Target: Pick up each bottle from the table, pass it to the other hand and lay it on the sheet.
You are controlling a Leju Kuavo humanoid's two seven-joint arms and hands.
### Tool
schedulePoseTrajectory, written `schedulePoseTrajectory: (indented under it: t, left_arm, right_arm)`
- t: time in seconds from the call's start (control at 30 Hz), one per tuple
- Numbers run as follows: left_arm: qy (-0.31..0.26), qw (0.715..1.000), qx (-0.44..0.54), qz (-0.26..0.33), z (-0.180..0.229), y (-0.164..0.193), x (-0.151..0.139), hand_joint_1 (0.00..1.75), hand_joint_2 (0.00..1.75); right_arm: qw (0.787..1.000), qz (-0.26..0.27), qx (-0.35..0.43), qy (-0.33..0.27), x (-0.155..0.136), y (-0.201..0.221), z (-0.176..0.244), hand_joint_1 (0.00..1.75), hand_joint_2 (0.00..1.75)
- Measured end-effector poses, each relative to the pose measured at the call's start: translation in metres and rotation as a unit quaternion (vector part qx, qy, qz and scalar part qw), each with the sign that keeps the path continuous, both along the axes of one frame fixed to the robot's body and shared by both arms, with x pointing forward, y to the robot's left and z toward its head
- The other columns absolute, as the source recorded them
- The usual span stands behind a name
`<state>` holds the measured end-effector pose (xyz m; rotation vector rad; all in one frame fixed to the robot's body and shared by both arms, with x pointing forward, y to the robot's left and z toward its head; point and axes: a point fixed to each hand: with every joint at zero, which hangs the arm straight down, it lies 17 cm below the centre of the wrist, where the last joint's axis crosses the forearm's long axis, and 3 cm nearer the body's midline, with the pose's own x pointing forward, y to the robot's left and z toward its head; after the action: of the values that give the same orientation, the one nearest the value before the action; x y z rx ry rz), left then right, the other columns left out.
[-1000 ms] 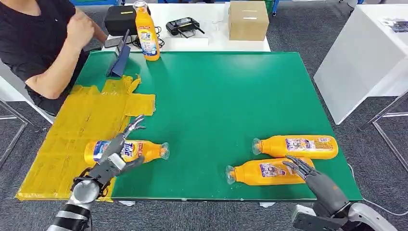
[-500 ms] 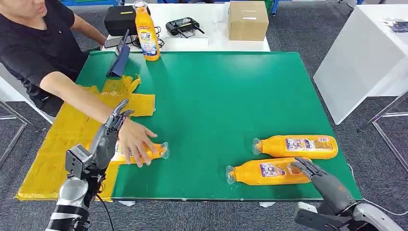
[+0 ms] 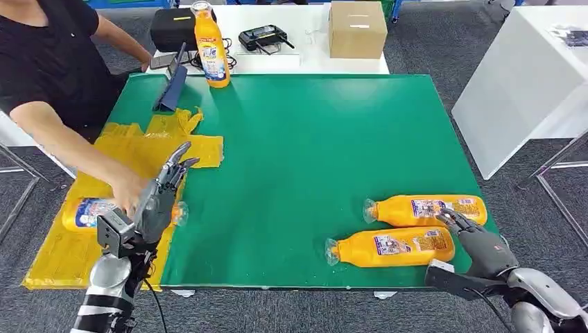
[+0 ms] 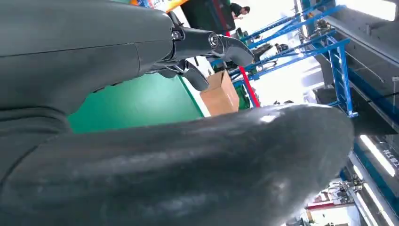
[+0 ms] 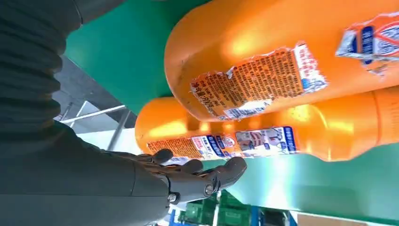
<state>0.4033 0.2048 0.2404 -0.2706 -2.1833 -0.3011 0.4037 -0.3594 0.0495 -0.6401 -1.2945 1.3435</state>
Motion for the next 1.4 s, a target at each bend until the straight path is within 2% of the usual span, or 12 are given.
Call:
schedulePoseTrajectory:
  t: [0.2, 0.57, 0.97, 1.27, 1.3, 1.33, 1.4]
  left_arm:
    - [-0.004, 1.000, -0.002, -0.004, 0.004, -0.003, 0.001, 0.00, 0.00]
    - [-0.001, 1.000, -0.008, -0.008, 0.005, -0.005, 0.005, 0.00, 0.00]
    - [0.002, 1.000, -0.023, -0.013, 0.007, -0.008, 0.005, 0.00, 0.00]
    - [0.004, 1.000, -0.027, -0.014, 0.007, -0.007, 0.005, 0.00, 0.00]
    - [0.004, 1.000, -0.027, -0.014, 0.007, -0.007, 0.005, 0.00, 0.00]
    - [0.004, 1.000, -0.027, -0.014, 0.007, -0.008, 0.006, 0.00, 0.00]
    - [0.005, 0.999, -0.029, -0.015, 0.007, -0.008, 0.007, 0.00, 0.00]
  right_arm:
    - [1.000, -0.004, -0.016, 0.009, 0.009, -0.004, -0.011, 0.00, 1.75]
    - [1.000, 0.016, -0.009, 0.011, 0.025, 0.032, -0.026, 0.00, 1.75]
    - [0.996, 0.087, 0.005, 0.007, 0.017, 0.128, -0.044, 0.00, 1.75]
    - [0.994, 0.109, 0.001, 0.019, 0.013, 0.149, -0.053, 0.00, 1.75]
    - [0.993, 0.112, -0.007, 0.023, 0.012, 0.150, -0.056, 1.43, 1.75]
    - [0.993, 0.116, -0.014, 0.028, 0.010, 0.150, -0.061, 1.75, 1.75]
    - [0.991, 0.125, -0.028, 0.042, 0.003, 0.153, -0.074, 1.75, 1.75]
